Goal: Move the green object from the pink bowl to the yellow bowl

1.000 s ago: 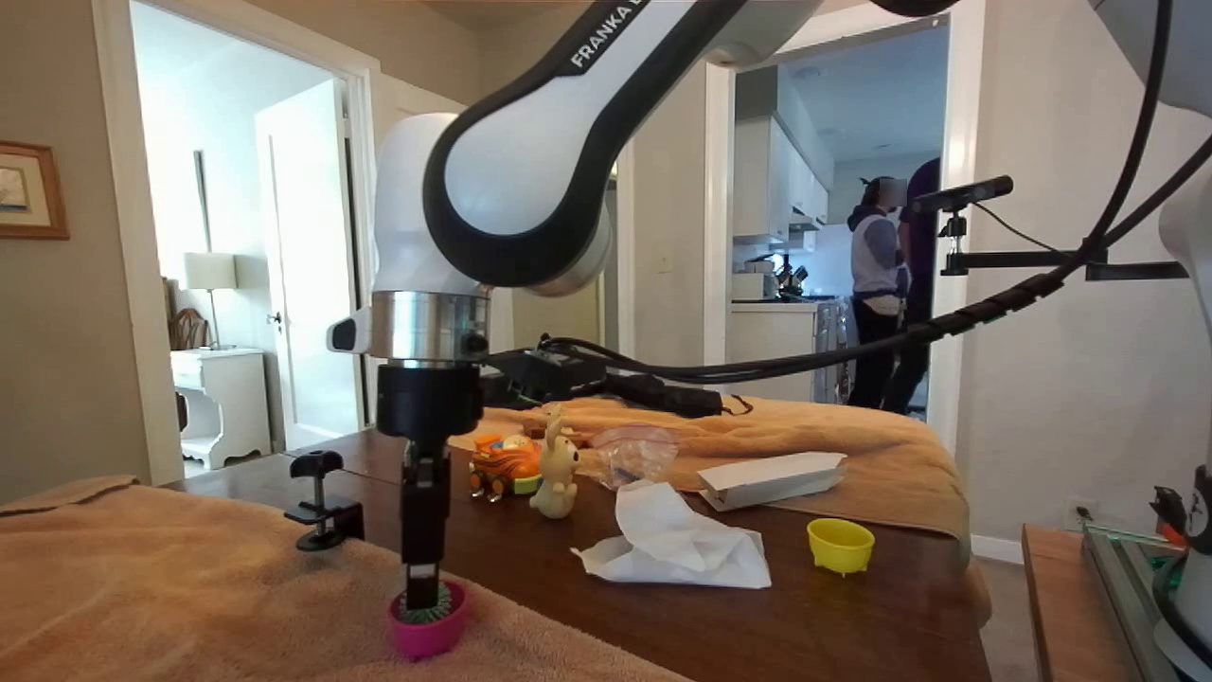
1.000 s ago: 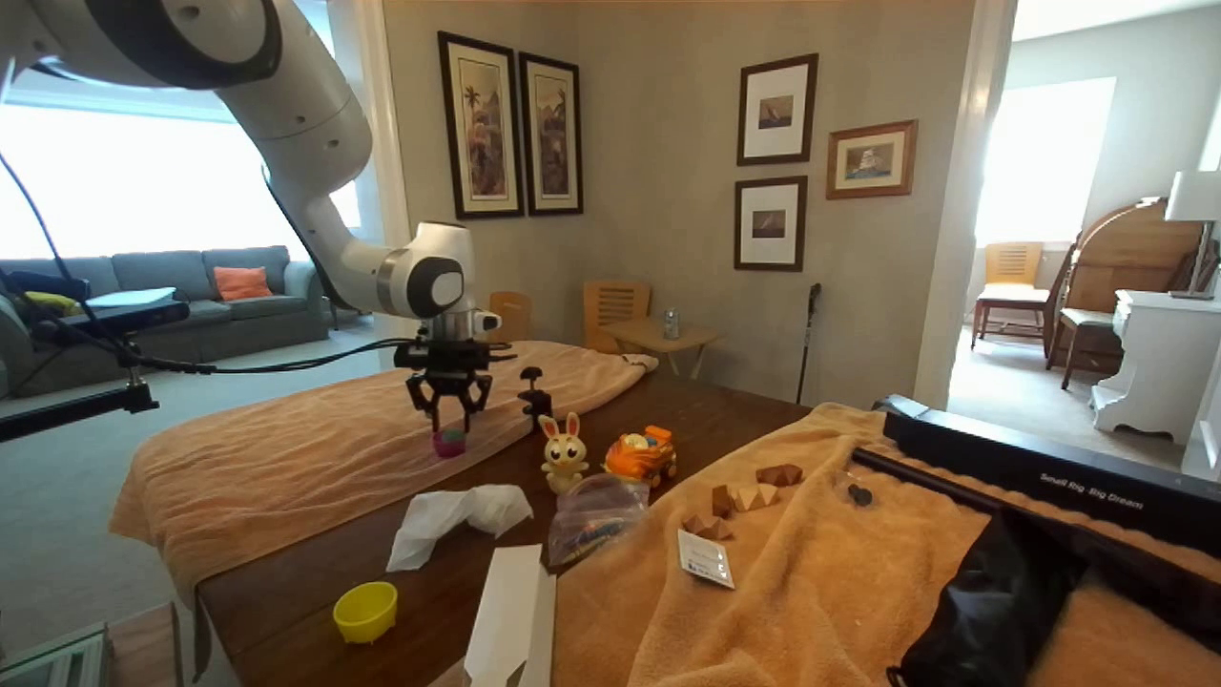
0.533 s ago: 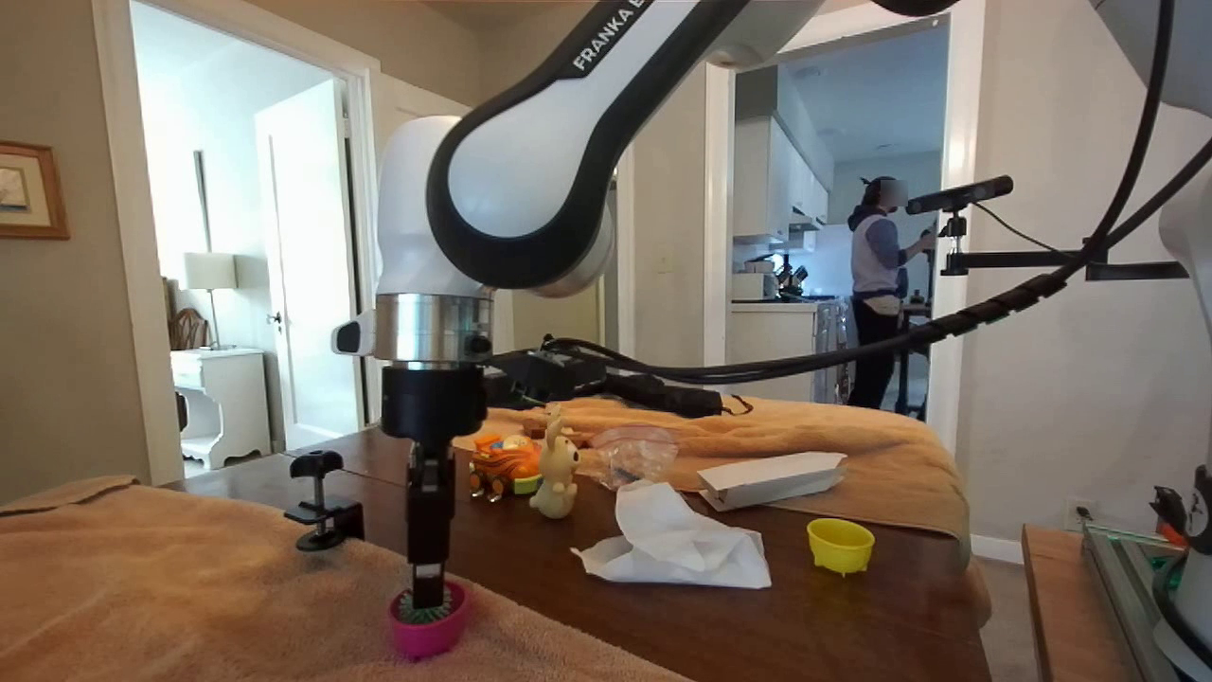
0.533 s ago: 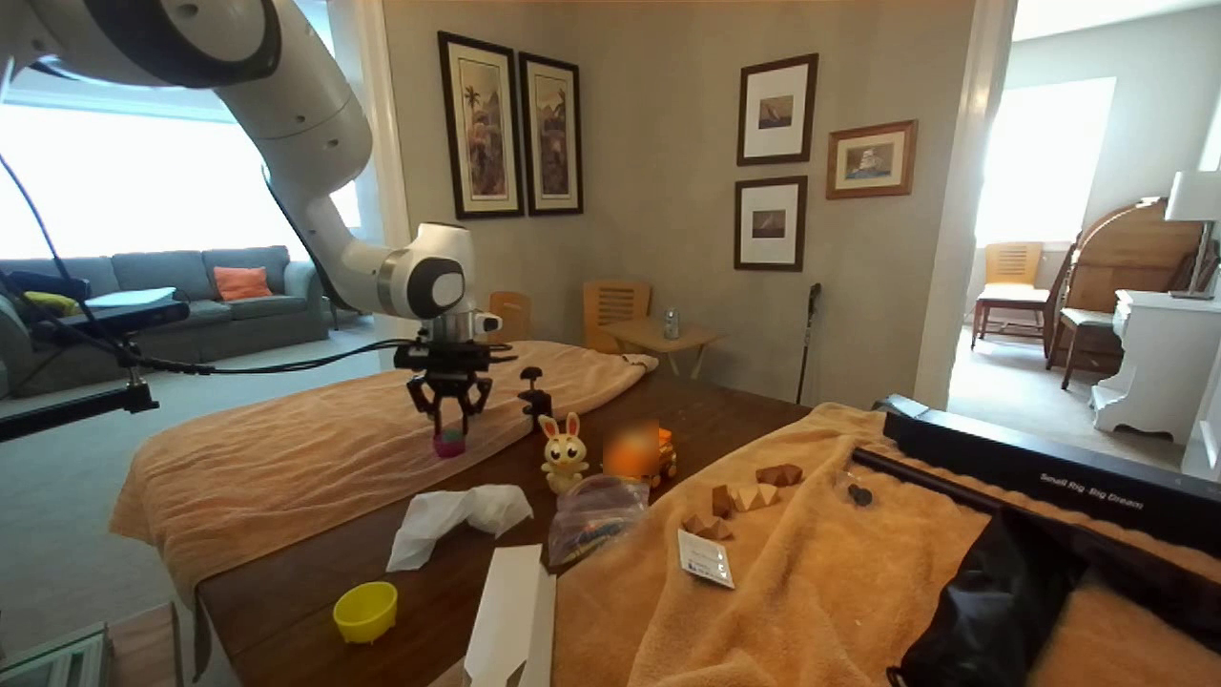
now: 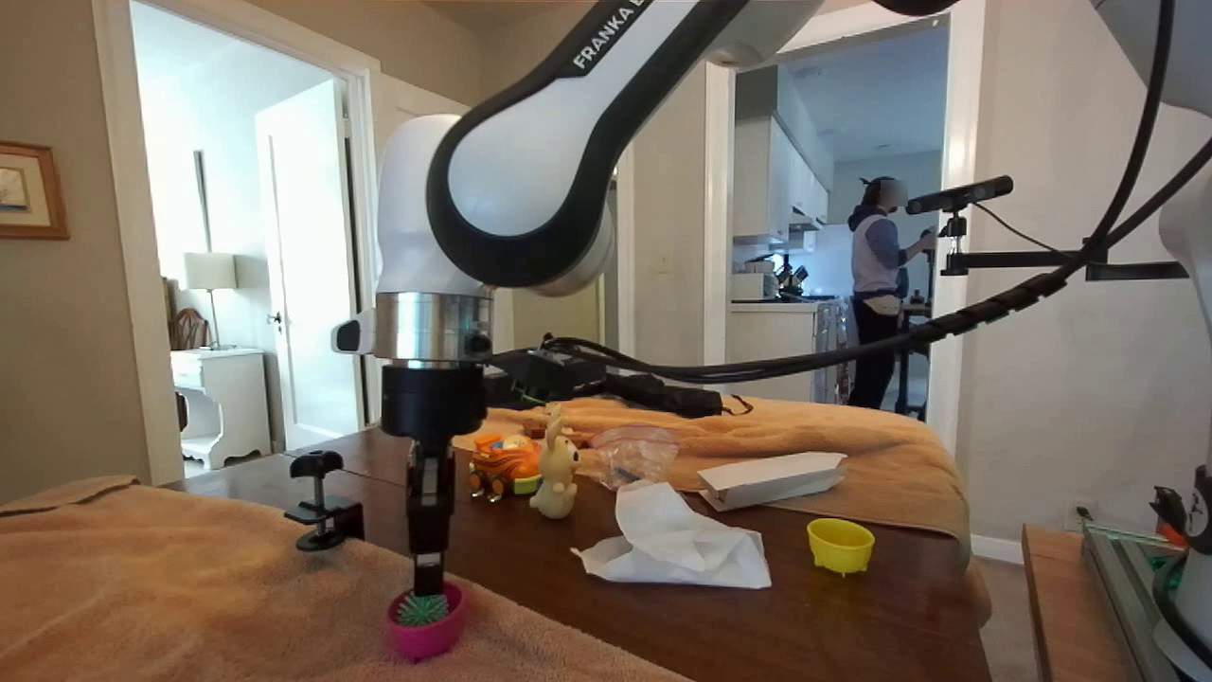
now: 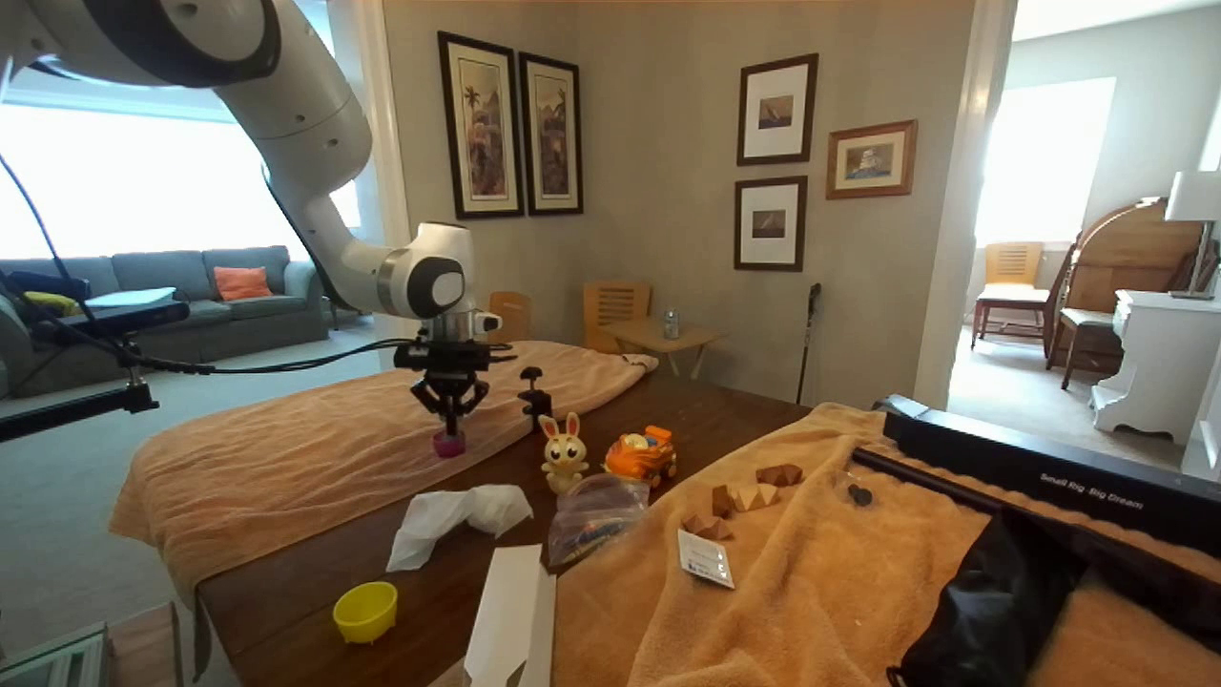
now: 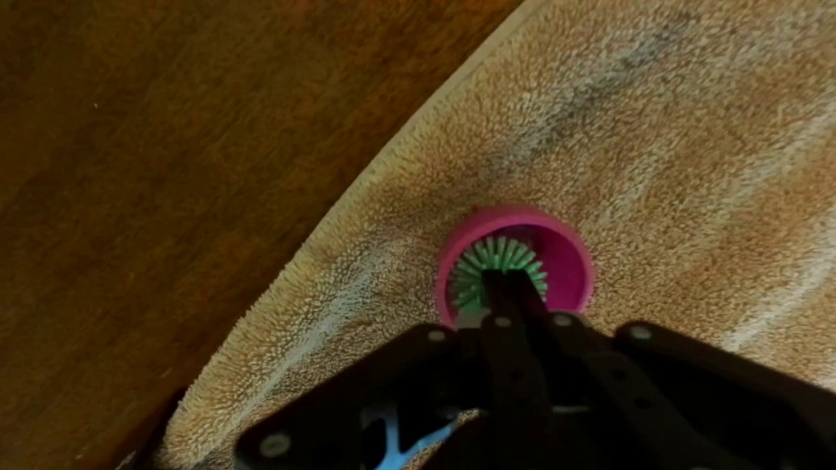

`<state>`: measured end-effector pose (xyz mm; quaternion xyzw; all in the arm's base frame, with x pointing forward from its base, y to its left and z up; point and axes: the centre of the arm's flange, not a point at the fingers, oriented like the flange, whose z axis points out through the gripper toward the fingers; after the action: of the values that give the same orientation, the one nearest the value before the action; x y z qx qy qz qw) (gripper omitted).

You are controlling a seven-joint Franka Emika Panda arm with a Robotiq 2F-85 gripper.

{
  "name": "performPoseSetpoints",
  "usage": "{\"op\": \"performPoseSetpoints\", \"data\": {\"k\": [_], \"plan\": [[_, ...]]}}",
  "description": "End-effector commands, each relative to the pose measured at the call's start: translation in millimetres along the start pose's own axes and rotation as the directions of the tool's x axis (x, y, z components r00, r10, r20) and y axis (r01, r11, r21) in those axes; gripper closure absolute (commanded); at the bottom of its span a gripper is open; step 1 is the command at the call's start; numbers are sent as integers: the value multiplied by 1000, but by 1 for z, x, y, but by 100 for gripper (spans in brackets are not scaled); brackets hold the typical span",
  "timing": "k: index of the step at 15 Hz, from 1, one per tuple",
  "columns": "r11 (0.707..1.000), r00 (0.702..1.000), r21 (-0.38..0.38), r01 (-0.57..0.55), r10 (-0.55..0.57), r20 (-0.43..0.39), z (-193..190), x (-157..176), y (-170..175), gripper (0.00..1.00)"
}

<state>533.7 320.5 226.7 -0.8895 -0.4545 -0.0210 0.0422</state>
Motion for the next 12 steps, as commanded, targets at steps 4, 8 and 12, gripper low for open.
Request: {"op": "performPoseSetpoints", "data": {"k": [4, 8, 12], "plan": [[1000, 1000, -26, -8, 8, 24, -6, -6, -5, 100], [1000, 1000, -17, -1, 1, 8, -14, -4, -11, 100], [1000, 1000, -17, 14, -14, -5, -24, 0, -19, 100]]}}
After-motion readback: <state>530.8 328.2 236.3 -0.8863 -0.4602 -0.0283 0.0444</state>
